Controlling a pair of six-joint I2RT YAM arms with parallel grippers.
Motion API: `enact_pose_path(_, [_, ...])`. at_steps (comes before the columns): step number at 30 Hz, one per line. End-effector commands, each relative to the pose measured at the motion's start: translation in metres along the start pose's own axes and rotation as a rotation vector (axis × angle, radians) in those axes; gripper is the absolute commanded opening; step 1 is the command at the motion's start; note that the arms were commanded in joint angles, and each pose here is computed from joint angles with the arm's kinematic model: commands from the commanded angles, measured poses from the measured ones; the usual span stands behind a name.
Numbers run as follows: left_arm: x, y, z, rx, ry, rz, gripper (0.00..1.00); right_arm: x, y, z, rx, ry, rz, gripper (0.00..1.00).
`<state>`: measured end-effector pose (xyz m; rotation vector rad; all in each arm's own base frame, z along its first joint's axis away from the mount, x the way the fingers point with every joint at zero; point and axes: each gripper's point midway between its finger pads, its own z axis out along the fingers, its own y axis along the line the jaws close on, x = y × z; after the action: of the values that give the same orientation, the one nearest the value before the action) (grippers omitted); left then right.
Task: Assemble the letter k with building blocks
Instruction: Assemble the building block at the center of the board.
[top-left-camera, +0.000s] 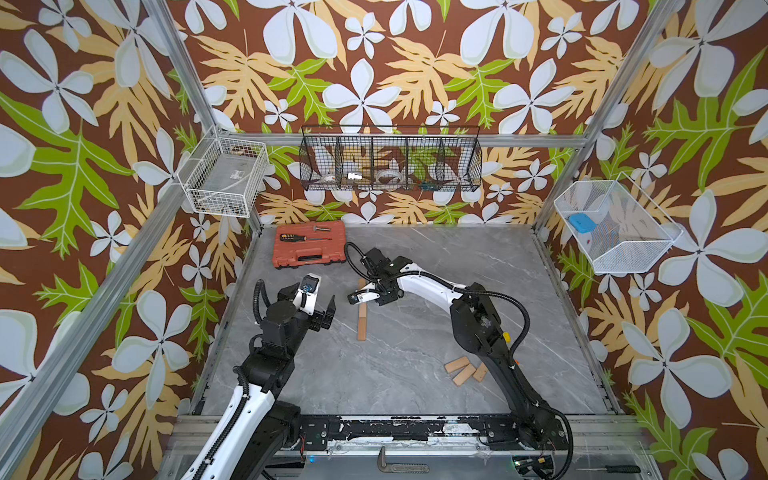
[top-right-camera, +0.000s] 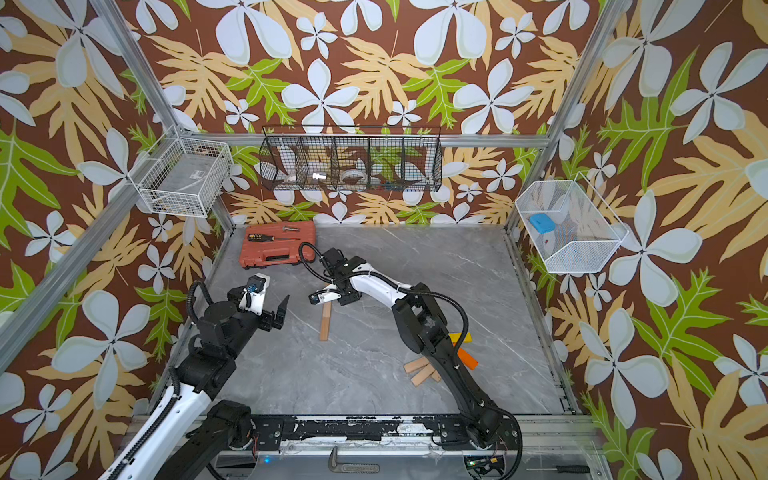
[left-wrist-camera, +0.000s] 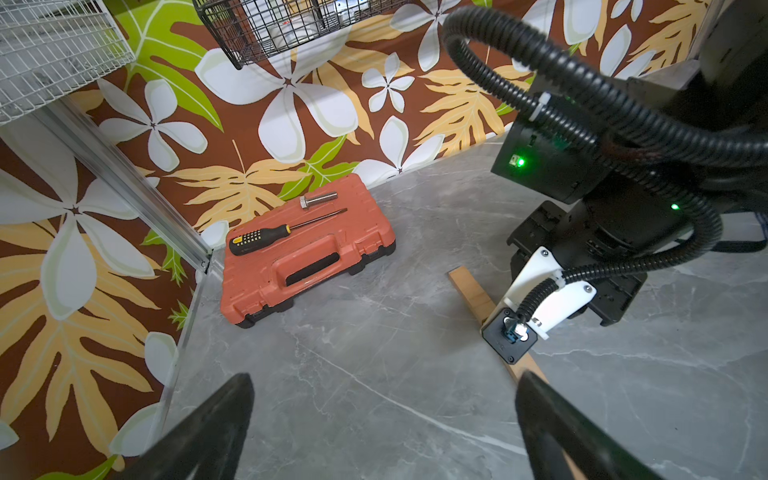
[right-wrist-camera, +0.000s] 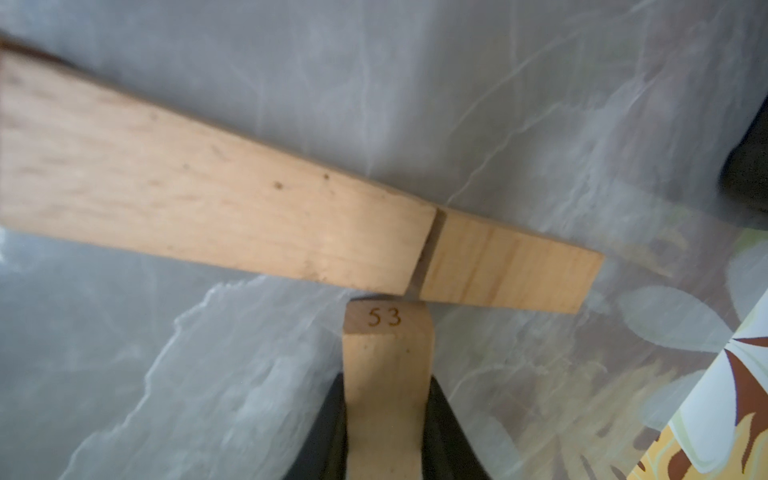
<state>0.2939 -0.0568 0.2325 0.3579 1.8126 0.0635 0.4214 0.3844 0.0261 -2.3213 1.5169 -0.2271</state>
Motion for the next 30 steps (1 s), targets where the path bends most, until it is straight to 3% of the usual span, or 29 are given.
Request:
enact_pose_path(1, [-0.001,0.002,0.000,-0.013,-0.003,0.005,1.00,-0.001,0.007,0.001,-0.026,-0.003,-0.001,0.27])
enact_pose_path(24, [0.000,0.003,0.000,-0.013,-0.002,0.006,1.00,-0.002,0.003,-0.012,-0.002,0.007,0.012,0.42])
enact_pose_path(30, [-0.001,0.002,0.000,-0.010,-0.002,0.009,1.00,-0.006,0.004,-0.027,-0.012,-0.024,0.027,0.51])
